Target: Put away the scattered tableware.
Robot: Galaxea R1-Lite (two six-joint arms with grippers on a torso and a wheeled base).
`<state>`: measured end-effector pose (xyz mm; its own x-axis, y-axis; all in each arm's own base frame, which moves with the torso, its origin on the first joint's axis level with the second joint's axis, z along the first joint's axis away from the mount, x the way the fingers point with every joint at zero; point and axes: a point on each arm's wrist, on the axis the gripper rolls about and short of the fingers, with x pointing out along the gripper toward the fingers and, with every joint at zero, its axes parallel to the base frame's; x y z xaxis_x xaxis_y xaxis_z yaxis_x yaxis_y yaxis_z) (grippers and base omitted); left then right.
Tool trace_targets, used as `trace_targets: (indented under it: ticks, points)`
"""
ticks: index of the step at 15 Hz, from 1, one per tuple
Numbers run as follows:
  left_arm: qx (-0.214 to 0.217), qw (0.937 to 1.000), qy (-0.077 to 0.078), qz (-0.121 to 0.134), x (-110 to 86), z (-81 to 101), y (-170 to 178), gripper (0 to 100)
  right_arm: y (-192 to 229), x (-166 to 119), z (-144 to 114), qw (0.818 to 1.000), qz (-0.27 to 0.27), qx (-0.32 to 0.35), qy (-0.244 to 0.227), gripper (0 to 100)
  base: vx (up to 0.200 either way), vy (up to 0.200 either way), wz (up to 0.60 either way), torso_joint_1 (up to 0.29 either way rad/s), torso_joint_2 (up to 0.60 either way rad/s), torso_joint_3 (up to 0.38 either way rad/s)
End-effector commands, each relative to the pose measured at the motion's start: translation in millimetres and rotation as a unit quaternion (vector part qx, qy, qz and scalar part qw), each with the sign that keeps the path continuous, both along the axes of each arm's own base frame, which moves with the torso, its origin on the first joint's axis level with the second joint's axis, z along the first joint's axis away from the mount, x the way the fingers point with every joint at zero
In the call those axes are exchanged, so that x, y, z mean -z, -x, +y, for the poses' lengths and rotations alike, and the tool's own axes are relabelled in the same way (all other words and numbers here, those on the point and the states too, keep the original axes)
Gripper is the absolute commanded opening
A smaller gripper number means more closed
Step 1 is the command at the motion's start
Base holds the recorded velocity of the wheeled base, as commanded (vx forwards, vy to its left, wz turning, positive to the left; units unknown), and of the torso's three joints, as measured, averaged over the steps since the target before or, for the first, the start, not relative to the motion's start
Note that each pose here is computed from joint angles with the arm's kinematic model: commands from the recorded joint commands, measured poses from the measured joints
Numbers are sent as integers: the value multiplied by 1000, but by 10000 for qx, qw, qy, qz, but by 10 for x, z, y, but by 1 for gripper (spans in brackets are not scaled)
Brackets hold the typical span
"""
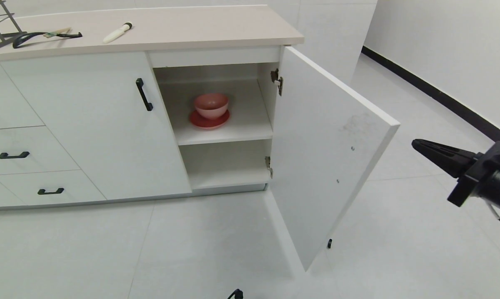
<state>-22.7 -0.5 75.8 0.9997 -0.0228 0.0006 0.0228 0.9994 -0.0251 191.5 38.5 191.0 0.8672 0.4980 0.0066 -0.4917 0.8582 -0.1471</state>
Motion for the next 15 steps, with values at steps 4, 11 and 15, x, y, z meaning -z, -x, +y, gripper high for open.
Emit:
trace_targets:
  ticks: [4,11,15]
  points:
    - [-6,10000,5,3,-1,0,-1,100,-560,111,17,9999,75,-109,-8,0,0,0,0,0,0,0]
    - [-6,10000,5,3,-1,0,-1,100,-922,133,313,9963,-264,-821,-26,0,0,0,0,0,0,0]
    - [-6,10000,13,3,-1,0,-1,100,-843,138,582,9879,-503,-1465,-42,0,0,0,0,0,0,0]
